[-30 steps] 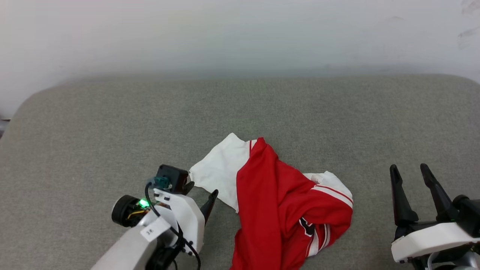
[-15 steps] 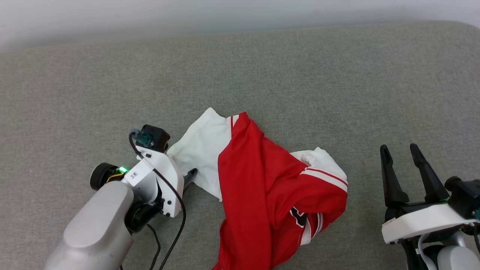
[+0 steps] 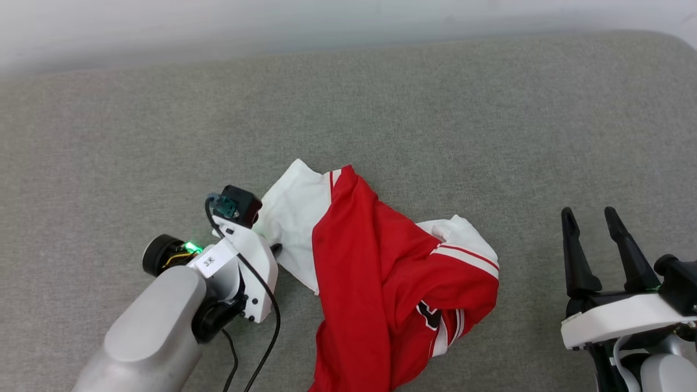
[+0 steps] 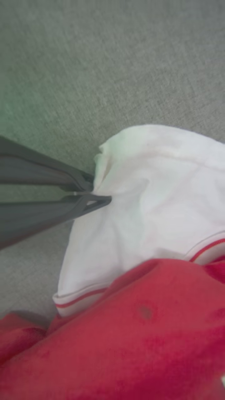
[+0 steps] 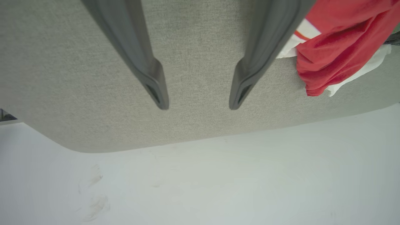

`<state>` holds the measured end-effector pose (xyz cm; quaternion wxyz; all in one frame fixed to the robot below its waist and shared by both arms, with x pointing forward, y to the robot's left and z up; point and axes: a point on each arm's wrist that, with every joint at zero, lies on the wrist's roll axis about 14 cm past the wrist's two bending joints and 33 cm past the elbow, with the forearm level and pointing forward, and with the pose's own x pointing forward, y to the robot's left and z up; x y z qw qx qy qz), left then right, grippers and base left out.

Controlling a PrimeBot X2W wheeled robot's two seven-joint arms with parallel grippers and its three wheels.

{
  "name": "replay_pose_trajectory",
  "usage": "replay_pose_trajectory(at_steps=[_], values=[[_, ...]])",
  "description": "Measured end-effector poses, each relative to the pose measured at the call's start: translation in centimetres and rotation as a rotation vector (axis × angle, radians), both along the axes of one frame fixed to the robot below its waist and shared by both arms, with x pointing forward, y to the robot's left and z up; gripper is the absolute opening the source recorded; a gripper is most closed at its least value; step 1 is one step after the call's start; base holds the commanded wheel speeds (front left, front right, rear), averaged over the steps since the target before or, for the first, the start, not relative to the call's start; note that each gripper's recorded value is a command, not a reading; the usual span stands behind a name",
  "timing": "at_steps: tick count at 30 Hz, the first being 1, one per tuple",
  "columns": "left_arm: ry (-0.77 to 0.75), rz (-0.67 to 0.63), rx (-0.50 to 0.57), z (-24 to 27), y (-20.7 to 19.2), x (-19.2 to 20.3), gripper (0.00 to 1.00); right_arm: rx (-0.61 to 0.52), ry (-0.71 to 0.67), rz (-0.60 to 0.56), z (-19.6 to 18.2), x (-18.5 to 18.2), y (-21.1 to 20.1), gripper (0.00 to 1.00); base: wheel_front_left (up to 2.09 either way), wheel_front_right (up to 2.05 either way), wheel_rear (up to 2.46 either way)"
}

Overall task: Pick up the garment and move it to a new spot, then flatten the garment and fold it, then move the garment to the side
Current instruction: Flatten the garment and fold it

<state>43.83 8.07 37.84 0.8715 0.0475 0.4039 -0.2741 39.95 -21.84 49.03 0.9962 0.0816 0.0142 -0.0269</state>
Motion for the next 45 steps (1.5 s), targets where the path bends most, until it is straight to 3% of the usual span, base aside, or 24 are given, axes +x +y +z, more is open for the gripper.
replay_pose_trajectory(at_steps=[10, 19, 25, 26, 27, 28, 33, 40, 45], values=[[-0.167, 0.210, 0.006, 4.1, 6.7, -0.8, 0.00, 0.006, -0.034, -0.005, 1.3, -0.9, -0.1, 1.00, 0.00, 0.00, 0.00], [-0.098, 0.468, 0.006, 2.8, 12.7, -6.3, 0.00, 0.007, -0.045, 0.005, 2.1, -1.7, 0.2, 1.00, 0.00, 0.00, 0.00], [-0.032, 0.559, -0.036, 0.7, 13.1, -9.9, 0.00, 0.005, -0.047, 0.000, 2.4, -2.4, 0.0, 1.00, 0.00, 0.00, 0.00], [-0.037, 0.562, -0.048, 0.7, 12.8, -10.1, 0.31, 0.005, -0.041, -0.001, 2.3, -2.6, -0.1, 1.00, 0.00, 0.00, 0.00], [-0.041, 0.571, -0.071, 0.8, 12.4, -10.2, 0.80, 0.006, -0.040, -0.001, 2.3, -2.7, -0.1, 1.00, 0.00, 0.00, 0.00], [-0.042, 0.576, -0.099, 0.9, 11.9, -10.4, 1.00, 0.004, -0.039, 0.000, 2.3, -2.8, -0.1, 1.00, 0.00, 0.00, 0.00], [-0.173, 0.596, -0.140, 2.7, 11.8, -9.8, 1.00, 0.011, -0.032, 0.005, 2.6, -3.3, 0.0, 1.00, 0.00, 0.00, 0.00], [-0.497, 0.599, -0.193, 8.1, 11.9, -7.5, 1.00, 0.044, -0.016, 0.006, 2.6, -3.7, 0.0, 1.00, 0.00, 0.00, 0.00], [-0.685, 0.589, -0.246, 11.6, 11.2, -6.9, 1.00, 0.100, 0.082, 0.005, 0.3, -3.7, -0.1, 1.00, 0.00, 0.00, 0.00]])
